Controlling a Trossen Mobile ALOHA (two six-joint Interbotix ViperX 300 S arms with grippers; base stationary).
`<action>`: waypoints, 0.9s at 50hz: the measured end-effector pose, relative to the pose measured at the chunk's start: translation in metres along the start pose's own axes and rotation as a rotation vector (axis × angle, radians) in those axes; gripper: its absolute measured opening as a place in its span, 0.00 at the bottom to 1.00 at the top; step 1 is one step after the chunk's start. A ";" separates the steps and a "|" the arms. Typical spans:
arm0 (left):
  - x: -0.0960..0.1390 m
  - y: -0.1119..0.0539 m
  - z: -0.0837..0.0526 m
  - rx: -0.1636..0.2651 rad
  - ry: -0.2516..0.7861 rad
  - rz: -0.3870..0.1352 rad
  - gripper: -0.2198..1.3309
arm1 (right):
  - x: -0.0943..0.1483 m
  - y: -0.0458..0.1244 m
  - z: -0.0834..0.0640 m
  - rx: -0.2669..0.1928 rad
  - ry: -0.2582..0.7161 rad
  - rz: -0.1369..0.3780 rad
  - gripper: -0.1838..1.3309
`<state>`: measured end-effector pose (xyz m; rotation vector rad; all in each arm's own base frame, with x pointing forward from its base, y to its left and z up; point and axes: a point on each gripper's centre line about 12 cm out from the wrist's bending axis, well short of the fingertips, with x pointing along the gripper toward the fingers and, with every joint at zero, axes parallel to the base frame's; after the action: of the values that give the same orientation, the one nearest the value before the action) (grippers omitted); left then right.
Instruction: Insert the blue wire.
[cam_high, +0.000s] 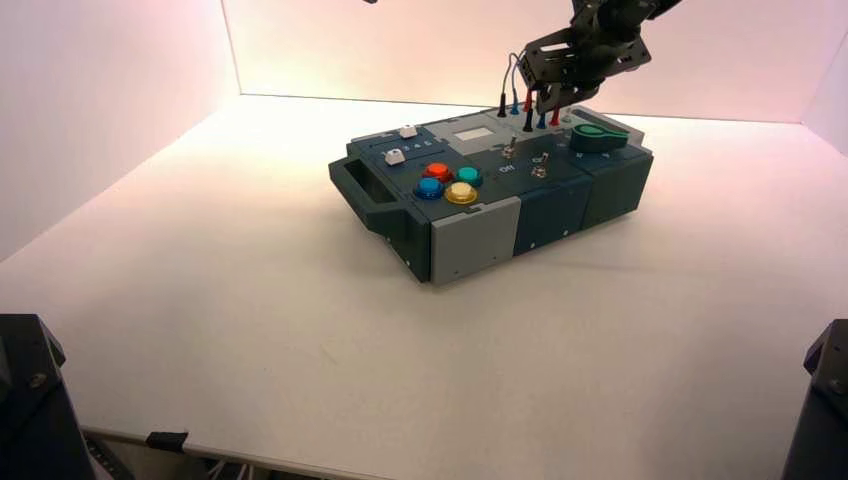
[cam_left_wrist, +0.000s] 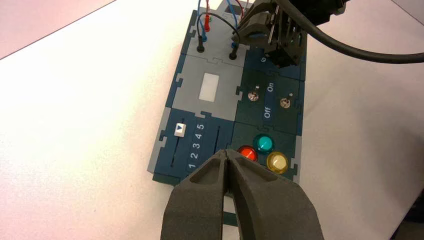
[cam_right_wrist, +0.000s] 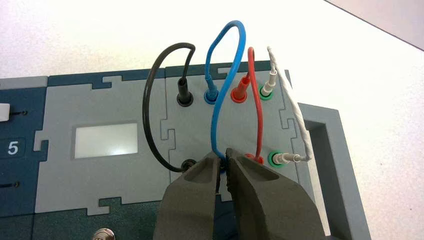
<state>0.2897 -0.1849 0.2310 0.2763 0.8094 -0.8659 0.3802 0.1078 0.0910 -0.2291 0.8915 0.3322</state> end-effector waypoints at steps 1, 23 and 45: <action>0.000 0.000 0.000 -0.002 0.001 -0.001 0.04 | 0.000 0.000 0.000 0.002 0.000 0.000 0.11; -0.002 0.000 0.001 0.000 -0.006 0.002 0.04 | -0.001 0.001 -0.010 0.003 0.033 0.009 0.39; -0.006 -0.002 0.003 0.006 -0.017 0.005 0.04 | -0.026 0.005 0.019 -0.006 0.062 0.075 0.42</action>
<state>0.2875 -0.1838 0.2372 0.2761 0.7904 -0.8657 0.3769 0.1134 0.1230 -0.2127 0.9622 0.3987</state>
